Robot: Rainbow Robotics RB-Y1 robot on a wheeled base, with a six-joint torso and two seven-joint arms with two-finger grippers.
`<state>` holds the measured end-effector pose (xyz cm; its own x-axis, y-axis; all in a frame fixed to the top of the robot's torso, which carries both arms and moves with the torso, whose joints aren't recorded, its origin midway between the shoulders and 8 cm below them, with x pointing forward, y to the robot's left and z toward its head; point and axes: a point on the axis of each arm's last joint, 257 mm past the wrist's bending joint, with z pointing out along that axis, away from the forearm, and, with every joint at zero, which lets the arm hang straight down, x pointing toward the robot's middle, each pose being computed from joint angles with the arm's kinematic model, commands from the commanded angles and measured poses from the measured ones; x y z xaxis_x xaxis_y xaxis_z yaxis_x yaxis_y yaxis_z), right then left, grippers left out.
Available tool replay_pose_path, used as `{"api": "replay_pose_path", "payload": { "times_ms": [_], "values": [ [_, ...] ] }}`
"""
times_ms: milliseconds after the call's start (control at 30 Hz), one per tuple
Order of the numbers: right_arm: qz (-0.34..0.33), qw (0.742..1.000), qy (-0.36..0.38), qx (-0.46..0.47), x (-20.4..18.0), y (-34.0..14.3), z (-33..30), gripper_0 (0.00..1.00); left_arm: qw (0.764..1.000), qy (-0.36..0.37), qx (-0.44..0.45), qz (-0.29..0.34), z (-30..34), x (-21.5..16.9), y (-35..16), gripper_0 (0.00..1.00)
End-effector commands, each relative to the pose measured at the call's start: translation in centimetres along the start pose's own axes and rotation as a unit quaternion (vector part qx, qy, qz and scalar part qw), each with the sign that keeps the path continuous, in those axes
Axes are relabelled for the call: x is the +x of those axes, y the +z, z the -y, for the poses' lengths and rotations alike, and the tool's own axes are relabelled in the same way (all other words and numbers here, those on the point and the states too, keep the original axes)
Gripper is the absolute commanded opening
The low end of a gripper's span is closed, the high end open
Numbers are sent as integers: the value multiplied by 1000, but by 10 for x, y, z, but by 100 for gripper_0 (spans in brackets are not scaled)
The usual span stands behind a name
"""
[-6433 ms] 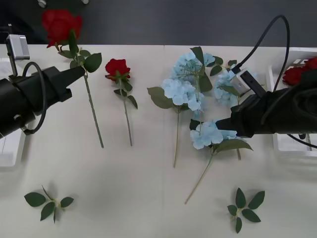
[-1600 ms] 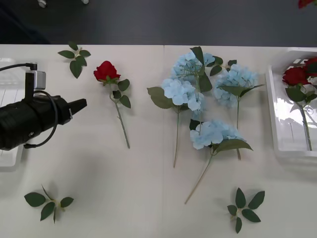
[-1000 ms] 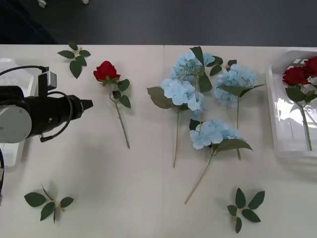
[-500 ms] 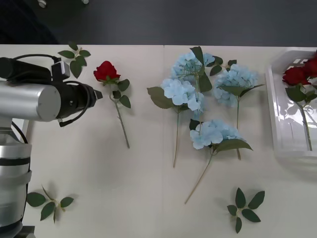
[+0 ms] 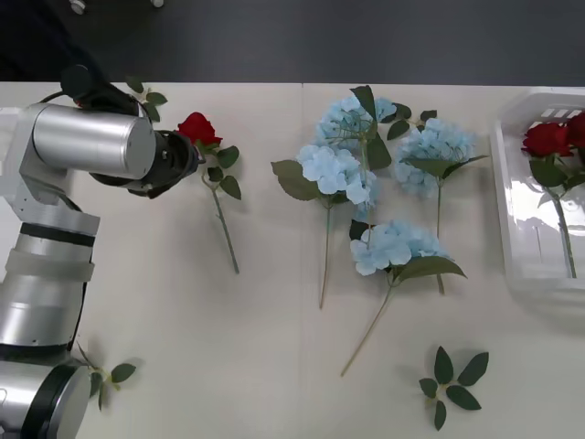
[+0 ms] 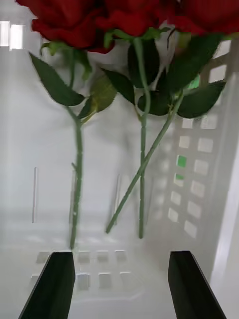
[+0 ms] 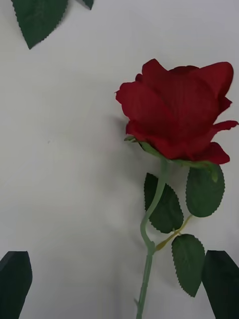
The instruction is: Put the red flowers into the right box and the blue flowers into the left box
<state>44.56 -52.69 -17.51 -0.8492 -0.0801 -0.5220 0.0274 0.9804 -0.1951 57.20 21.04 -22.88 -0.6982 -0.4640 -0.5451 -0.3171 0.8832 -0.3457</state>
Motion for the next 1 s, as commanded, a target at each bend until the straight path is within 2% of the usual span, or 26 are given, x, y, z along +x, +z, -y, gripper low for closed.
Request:
{"api": "replay_pose_path", "payload": {
  "times_ms": [33, 367, 700, 833, 867, 900, 933, 967, 1000],
  "values": [
    [42, 999, 2, -13, -35, -32, -21, 55, 999, -20, 13, 27, 17, -29, 1, 100],
    [79, 991, -51, -99, -45, -66, -129, 55, 998, -38, 34, 43, 29, -34, 35, 99],
    [115, 959, -123, -229, -25, -110, -302, 55, 998, -27, 39, 44, 47, -17, 51, 93],
    [127, 949, -125, -259, -20, -129, -335, 55, 998, -18, 31, 45, 49, -13, 58, 89],
    [128, 946, -123, -270, -17, -134, -344, 55, 998, -17, 31, 46, 50, -13, 58, 83],
    [129, 944, -121, -279, -14, -139, -351, 55, 998, -16, 32, 45, 51, -12, 58, 70],
    [130, 942, -119, -284, -12, -143, -355, 55, 998, -14, 32, 44, 52, -12, 58, 53],
    [132, 940, -121, -291, -10, -147, -360, 55, 998, -11, 32, 44, 52, -11, 58, 32],
    [135, 938, -123, -294, -10, -150, -362, 55, 998, -9, 30, 45, 52, -11, 58, 21]
  ]
}}
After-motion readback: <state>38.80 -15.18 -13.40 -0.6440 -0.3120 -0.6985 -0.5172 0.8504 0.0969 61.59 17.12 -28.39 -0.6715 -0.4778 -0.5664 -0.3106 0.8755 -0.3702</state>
